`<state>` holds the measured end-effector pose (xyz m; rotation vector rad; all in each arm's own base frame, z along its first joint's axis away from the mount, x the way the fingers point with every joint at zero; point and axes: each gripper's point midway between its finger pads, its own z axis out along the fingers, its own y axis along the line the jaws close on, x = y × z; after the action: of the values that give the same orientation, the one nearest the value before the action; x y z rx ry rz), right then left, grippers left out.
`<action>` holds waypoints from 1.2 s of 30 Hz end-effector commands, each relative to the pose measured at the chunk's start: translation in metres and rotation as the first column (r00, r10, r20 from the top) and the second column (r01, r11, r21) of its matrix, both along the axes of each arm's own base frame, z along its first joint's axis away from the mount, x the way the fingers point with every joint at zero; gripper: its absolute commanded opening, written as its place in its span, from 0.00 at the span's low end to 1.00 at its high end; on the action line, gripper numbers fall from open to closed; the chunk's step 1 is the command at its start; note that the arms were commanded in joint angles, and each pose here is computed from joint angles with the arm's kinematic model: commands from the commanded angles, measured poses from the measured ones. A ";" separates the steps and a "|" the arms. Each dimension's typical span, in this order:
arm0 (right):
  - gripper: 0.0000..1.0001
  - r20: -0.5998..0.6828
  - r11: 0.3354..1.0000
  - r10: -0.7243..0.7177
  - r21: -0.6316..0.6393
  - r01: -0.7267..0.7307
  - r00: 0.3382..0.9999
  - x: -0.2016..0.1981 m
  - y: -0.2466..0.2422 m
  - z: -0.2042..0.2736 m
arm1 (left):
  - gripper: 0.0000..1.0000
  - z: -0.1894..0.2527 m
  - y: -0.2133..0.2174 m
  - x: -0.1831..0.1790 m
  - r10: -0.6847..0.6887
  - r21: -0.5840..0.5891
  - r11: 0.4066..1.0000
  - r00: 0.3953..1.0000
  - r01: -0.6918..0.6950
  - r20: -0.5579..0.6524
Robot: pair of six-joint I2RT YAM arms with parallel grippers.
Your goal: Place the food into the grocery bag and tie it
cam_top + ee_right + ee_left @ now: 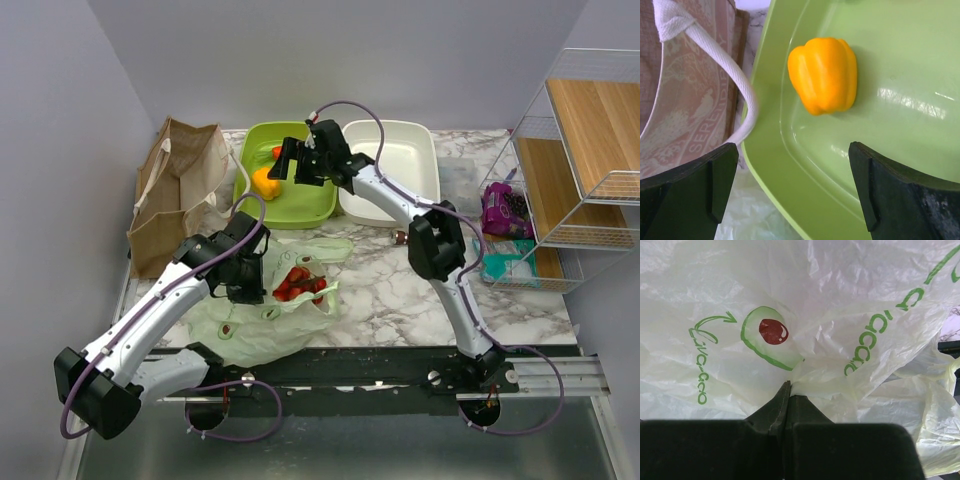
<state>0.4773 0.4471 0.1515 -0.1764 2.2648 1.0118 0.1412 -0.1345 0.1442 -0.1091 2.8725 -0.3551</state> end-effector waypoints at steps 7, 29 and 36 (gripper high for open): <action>1.00 0.110 0.992 -0.027 0.124 0.014 0.994 0.038 0.026 -0.015 | 0.00 0.008 0.012 -0.002 0.044 0.029 0.999 0.999 -0.045 0.023; 1.00 0.529 0.992 0.042 -0.126 0.030 0.848 0.061 0.056 -0.053 | 0.00 0.010 0.011 0.001 0.016 0.054 0.998 1.000 -0.016 0.006; 1.00 0.546 0.968 0.078 -0.241 0.067 0.834 0.062 0.053 -0.077 | 0.00 0.009 0.017 0.002 0.020 0.079 0.997 1.000 -0.021 0.014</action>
<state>0.5293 0.5083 0.0964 -0.4940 1.8340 0.7183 0.1396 -0.1285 0.1492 -0.1208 2.8892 -0.3033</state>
